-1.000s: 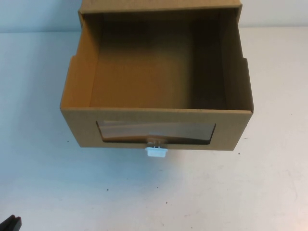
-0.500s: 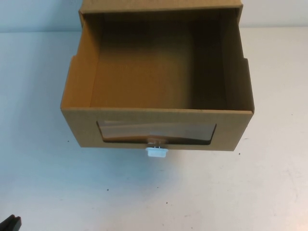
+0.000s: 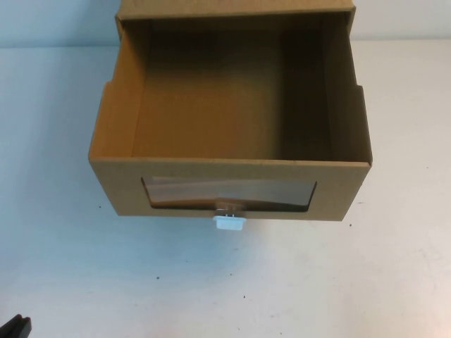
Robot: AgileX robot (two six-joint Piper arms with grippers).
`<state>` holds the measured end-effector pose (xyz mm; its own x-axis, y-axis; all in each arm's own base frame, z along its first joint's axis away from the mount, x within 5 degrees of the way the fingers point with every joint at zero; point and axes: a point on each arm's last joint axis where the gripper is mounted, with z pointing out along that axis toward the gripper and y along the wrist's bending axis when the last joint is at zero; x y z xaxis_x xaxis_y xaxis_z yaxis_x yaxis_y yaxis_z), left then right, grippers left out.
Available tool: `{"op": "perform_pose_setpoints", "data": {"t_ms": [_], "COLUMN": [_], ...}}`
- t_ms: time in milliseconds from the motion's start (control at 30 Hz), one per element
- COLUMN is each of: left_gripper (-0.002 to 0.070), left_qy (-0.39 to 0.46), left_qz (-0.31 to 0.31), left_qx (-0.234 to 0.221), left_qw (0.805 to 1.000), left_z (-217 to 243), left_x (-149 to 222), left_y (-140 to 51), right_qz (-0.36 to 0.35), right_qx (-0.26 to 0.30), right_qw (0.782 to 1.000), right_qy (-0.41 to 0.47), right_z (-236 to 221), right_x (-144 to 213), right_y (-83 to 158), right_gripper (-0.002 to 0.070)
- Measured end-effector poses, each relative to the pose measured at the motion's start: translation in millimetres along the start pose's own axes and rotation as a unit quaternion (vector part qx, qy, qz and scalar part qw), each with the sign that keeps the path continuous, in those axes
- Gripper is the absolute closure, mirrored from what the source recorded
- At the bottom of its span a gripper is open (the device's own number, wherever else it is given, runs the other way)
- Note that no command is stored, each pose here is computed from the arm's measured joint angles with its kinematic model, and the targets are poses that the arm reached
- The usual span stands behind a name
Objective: Open the shoe box
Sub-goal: 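Pull the top drawer of the cardboard box fully open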
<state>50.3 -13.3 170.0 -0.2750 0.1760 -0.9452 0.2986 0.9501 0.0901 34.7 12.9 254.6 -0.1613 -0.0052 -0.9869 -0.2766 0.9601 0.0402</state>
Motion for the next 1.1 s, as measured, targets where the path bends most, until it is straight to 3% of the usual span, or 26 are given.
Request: {"op": "perform_pose_setpoints", "data": {"t_ms": [233, 800, 1100], "left_gripper": [0.068, 0.068, 0.068], "left_qy": [0.002, 0.002, 0.002], "left_qz": [0.004, 0.005, 0.005], "left_qx": [-0.002, -0.002, -0.002], "left_qw": [1.0, 1.0, 1.0], "left_z": [0, 0, 0], "left_x": [1, 1, 1], "left_y": [0.2, 0.3, 0.3], "right_qz": [-0.026, -0.008, 0.049], "right_qx": [0.019, 0.092, 0.118], "right_qw": [0.997, 0.994, 0.99], "right_qy": [0.068, 0.066, 0.059], "right_z": [28, 28, 27], "right_x": [76, 78, 78], "right_y": [-7, -15, -17], "right_gripper": [0.0689, 0.0689, 0.0689]}}
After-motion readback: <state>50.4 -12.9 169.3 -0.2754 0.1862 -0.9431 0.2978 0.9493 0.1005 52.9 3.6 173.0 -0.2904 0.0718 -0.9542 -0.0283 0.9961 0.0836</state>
